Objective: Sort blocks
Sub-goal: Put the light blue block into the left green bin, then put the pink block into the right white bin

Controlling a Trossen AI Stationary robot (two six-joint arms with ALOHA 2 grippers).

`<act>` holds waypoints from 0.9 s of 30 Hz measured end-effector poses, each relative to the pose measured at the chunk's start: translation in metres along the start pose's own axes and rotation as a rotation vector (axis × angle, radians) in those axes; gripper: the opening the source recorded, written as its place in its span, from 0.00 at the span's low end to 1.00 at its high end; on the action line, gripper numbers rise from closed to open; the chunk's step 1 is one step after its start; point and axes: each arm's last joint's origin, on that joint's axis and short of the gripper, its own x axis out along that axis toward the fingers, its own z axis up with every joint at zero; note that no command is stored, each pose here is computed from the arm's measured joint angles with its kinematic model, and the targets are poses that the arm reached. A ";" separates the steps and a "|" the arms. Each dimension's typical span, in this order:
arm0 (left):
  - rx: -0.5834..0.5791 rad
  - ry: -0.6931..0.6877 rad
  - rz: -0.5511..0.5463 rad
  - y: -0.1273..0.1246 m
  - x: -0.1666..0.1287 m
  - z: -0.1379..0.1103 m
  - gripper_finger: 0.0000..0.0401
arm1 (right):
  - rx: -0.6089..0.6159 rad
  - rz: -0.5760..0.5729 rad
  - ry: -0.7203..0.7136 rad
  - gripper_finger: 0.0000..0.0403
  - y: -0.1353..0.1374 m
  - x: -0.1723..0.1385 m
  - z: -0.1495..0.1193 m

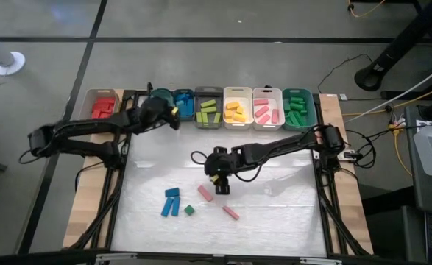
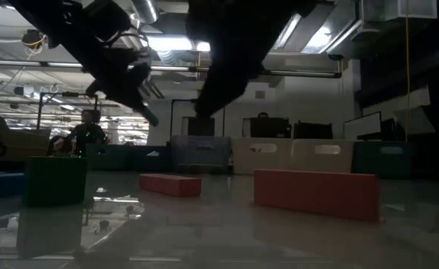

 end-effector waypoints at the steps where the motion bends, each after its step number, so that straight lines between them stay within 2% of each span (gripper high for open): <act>1: 0.014 0.001 0.041 0.004 0.001 0.000 0.11 | 0.001 0.018 0.011 0.51 0.000 0.001 -0.002; 6: 0.072 0.047 0.213 0.017 0.003 -0.005 0.11 | 0.003 0.046 0.038 0.51 0.000 0.007 -0.011; 9: 0.079 0.100 0.270 0.023 0.004 -0.010 0.13 | 0.009 0.044 0.056 0.51 0.000 0.010 -0.015; 13: 0.068 0.165 0.318 0.031 0.005 -0.016 0.16 | 0.076 0.046 0.034 0.51 -0.001 0.014 -0.018; 20: 0.072 0.194 0.318 0.035 0.006 -0.018 0.21 | 0.103 0.045 0.034 0.51 -0.001 0.015 -0.019; 27: 0.055 0.216 0.260 0.034 0.006 -0.018 0.34 | 0.114 0.045 0.034 0.51 -0.001 0.015 -0.018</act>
